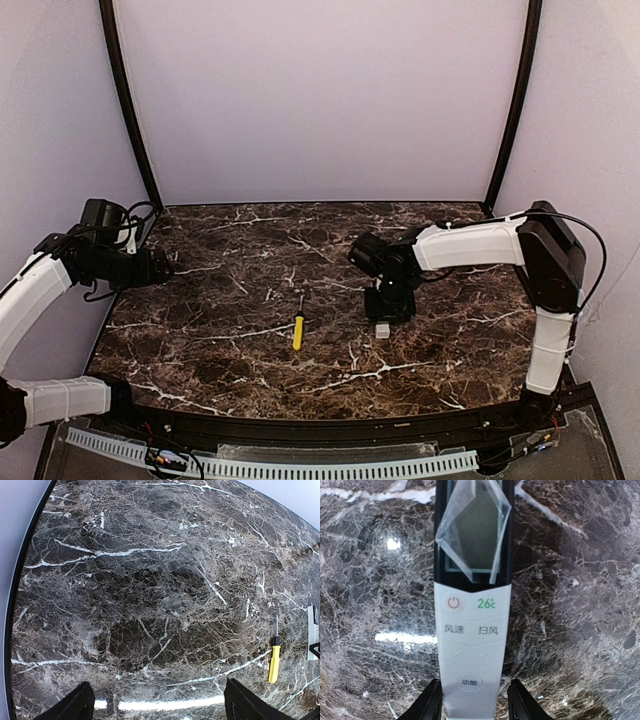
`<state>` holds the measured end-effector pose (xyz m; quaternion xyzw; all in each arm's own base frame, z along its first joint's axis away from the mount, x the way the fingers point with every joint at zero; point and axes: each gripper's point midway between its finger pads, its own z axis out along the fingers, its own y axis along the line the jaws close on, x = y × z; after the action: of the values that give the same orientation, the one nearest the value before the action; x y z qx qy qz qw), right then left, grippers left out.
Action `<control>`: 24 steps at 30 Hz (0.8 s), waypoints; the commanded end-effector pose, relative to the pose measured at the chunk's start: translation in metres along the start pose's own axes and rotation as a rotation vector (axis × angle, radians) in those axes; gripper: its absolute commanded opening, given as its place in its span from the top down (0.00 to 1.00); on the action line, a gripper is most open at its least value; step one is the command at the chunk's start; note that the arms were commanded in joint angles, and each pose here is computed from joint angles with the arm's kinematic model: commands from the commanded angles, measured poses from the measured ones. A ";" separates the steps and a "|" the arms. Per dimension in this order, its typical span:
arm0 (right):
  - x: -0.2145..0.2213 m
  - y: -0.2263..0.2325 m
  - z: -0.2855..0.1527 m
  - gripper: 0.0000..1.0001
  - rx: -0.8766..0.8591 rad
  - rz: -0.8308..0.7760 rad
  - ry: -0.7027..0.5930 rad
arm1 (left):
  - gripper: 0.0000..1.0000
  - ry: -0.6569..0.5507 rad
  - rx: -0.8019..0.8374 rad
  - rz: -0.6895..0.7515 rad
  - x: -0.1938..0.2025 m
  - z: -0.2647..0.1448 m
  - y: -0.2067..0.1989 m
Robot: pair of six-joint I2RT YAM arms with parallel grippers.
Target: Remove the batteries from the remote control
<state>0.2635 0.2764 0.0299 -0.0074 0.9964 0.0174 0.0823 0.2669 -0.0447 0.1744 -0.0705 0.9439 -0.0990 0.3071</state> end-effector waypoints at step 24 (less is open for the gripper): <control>-0.010 0.069 -0.068 0.99 -0.350 -0.328 -0.056 | 0.10 -0.072 0.209 0.035 -0.012 -0.001 -0.036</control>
<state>0.2599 0.3019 0.0441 -0.1123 0.9885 0.0707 0.0728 0.2727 -0.0578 0.1775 -0.0514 0.9347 -0.1348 0.3248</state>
